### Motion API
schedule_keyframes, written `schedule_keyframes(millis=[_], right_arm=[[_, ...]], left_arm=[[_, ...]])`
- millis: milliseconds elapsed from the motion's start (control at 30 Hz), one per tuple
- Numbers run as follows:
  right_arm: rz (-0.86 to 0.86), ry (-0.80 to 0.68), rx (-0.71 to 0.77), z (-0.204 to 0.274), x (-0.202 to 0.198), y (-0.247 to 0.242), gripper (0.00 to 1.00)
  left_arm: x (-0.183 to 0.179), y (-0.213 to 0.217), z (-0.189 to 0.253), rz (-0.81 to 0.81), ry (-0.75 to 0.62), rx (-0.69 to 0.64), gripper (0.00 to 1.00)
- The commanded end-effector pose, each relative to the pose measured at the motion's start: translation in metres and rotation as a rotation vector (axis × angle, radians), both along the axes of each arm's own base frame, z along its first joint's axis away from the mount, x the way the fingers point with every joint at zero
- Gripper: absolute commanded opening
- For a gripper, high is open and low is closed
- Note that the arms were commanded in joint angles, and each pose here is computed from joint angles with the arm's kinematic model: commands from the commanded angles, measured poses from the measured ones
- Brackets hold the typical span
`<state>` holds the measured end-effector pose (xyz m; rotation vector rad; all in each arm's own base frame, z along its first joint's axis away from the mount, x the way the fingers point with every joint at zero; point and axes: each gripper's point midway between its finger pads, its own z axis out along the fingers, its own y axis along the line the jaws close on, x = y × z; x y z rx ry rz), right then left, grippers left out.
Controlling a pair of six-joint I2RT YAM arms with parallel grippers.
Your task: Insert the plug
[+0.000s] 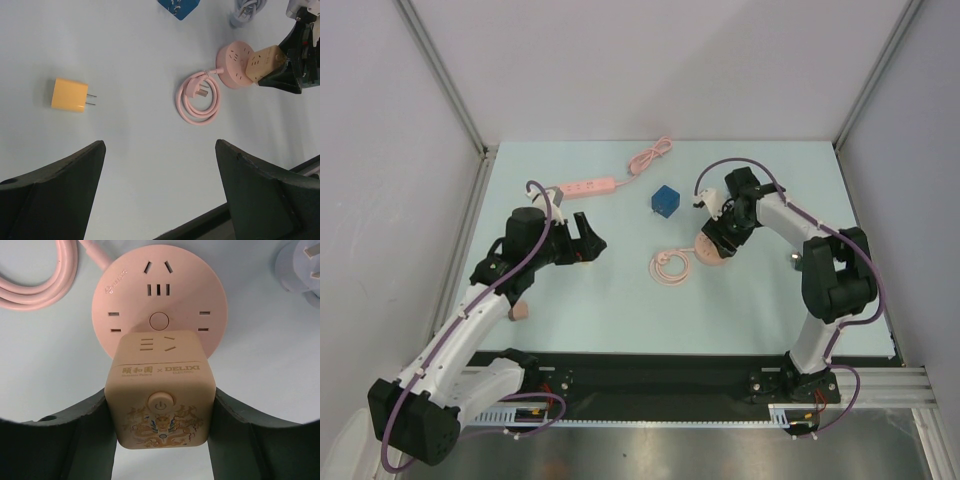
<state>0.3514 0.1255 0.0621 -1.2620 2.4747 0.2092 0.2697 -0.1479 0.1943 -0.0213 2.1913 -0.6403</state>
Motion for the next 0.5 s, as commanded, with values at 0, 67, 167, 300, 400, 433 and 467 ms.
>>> schedule_keyframes(millis=[0,67,167,300,400,433,467], right_arm=[[-0.008,0.073,-0.012,-0.035,-0.009,0.000,0.00],[0.001,0.098,-0.015,-0.042,-0.013,0.002,0.00],[0.009,0.147,-0.087,-0.052,-0.014,0.003,0.00],[0.009,0.194,-0.122,-0.066,-0.020,0.002,0.00],[0.013,0.216,-0.145,-0.077,-0.026,-0.002,0.00],[0.012,0.211,-0.146,-0.077,-0.026,-0.001,0.00],[0.010,0.207,-0.137,-0.076,-0.024,0.001,0.00]], left_arm=[[0.005,0.000,0.014,-0.007,-0.062,-0.018,0.97],[0.005,0.001,0.014,-0.008,-0.061,-0.020,0.97],[0.005,0.000,0.015,-0.012,-0.061,-0.025,0.97],[0.005,0.001,0.014,-0.007,-0.060,-0.023,0.97],[0.005,0.002,0.014,-0.004,-0.060,-0.022,0.97],[0.005,0.001,0.014,-0.007,-0.061,-0.022,0.97],[0.006,0.001,0.015,-0.005,-0.063,-0.024,0.97]])
